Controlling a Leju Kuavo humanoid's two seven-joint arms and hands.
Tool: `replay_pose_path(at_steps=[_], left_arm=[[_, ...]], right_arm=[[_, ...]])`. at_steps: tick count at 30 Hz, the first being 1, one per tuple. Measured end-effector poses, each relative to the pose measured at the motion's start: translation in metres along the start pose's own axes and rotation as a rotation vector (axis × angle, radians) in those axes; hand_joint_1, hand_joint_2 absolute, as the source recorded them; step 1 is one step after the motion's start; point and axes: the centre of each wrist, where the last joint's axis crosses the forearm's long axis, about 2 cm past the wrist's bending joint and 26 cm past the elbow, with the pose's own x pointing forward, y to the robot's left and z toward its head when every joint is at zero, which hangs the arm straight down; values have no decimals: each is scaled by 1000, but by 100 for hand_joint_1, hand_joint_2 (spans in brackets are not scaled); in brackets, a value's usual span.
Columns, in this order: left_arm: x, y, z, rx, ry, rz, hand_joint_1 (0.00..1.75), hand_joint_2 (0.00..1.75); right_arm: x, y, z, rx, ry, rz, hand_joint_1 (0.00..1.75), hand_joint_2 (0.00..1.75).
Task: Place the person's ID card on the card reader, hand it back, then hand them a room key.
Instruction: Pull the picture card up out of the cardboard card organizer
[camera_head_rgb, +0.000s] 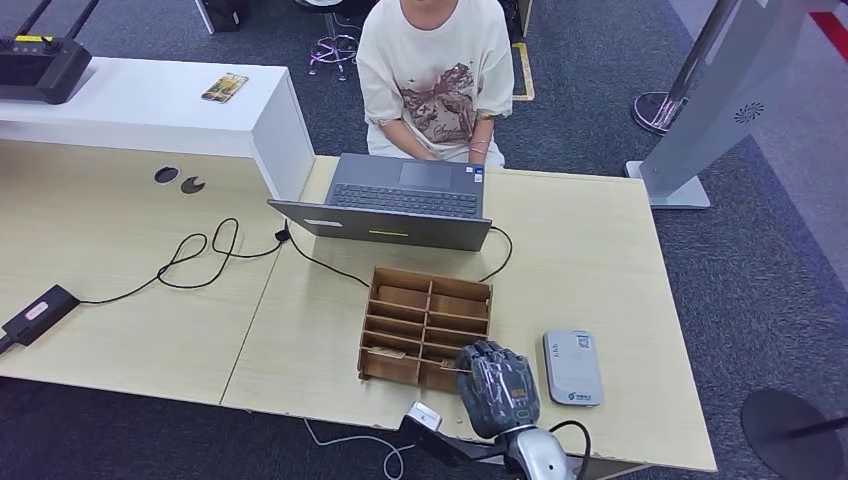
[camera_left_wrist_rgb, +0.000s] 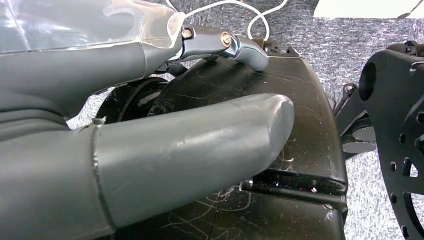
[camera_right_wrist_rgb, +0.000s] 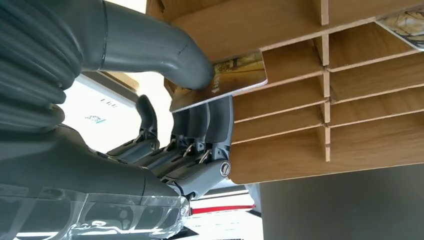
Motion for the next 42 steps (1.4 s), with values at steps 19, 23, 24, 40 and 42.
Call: replay_pose_path(at_steps=[19, 23, 24, 40, 42], left_arm=[[0, 0, 0, 3, -1, -2, 0, 0], [0, 0, 0, 3, -1, -2, 0, 0], [0, 0, 0, 3, -1, -2, 0, 0], [0, 0, 0, 4, -9, -7, 0, 0], [-1, 0, 0, 1, -11, -9, 0, 0]], right_arm=[[0, 1, -4, -7, -9, 0, 172, 175], [0, 1, -4, -22, -14, -5, 175, 175], [0, 1, -4, -26, -15, -7, 175, 175], [1, -16, -7, -116, -52, -104, 175, 175], [2, -18, -7, -126, -63, -128, 175, 175]])
